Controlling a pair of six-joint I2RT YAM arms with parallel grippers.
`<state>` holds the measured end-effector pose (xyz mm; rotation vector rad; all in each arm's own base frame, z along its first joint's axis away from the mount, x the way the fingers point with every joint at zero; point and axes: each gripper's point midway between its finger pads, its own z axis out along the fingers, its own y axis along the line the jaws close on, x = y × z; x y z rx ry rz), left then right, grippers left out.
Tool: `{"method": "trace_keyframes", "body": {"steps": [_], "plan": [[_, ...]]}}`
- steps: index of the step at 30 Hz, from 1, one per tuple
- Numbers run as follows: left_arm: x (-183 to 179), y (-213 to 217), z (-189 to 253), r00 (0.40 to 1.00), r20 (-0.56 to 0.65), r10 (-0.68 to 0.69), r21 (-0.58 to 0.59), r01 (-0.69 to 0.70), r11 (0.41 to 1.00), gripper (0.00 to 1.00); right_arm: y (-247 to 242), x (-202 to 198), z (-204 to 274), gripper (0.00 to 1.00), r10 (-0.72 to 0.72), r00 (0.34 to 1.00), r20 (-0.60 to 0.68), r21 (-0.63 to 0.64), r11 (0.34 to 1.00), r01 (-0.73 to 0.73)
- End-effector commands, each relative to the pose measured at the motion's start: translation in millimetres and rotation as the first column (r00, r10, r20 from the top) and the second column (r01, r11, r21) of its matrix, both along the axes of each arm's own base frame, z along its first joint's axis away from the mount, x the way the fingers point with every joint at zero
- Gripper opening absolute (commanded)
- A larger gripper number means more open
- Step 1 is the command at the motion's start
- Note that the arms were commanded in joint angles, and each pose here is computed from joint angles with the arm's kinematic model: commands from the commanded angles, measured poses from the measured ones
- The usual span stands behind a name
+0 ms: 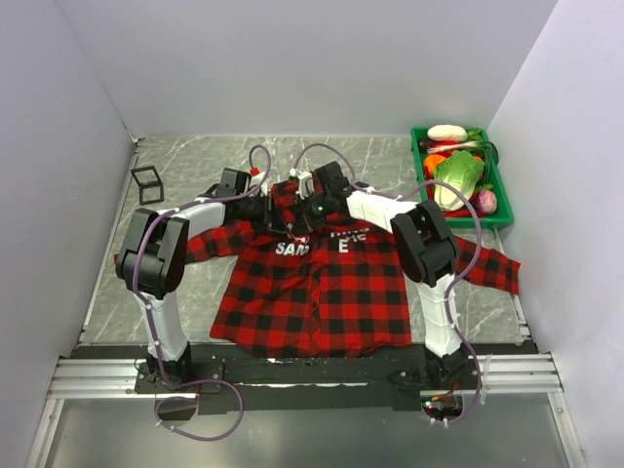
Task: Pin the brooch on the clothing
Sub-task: Pin the brooch to the clothes.
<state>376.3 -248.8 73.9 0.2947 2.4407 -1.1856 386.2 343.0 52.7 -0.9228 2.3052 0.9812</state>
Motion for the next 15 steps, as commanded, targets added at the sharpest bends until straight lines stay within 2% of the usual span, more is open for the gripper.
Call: {"method": "trace_keyframes", "body": {"steps": [1, 7, 15], "plan": [[3, -15, 21, 0.999, 0.038, -0.038, -0.031, 0.039, 0.999, 0.01, 3, 10, -27, 0.0, -0.031, 0.999, 0.035, -0.045, 0.998, 0.032], [5, -15, 8, 1.0, 0.004, -0.006, -0.008, 0.006, 1.0, 0.02, 2, 11, -30, 0.0, -0.037, 0.999, 0.022, -0.061, 0.997, 0.038], [7, -18, 3, 1.0, -0.009, 0.008, -0.023, -0.008, 1.0, 0.15, 3, 11, -30, 0.0, -0.037, 0.999, 0.02, -0.058, 0.998, 0.038]]}}
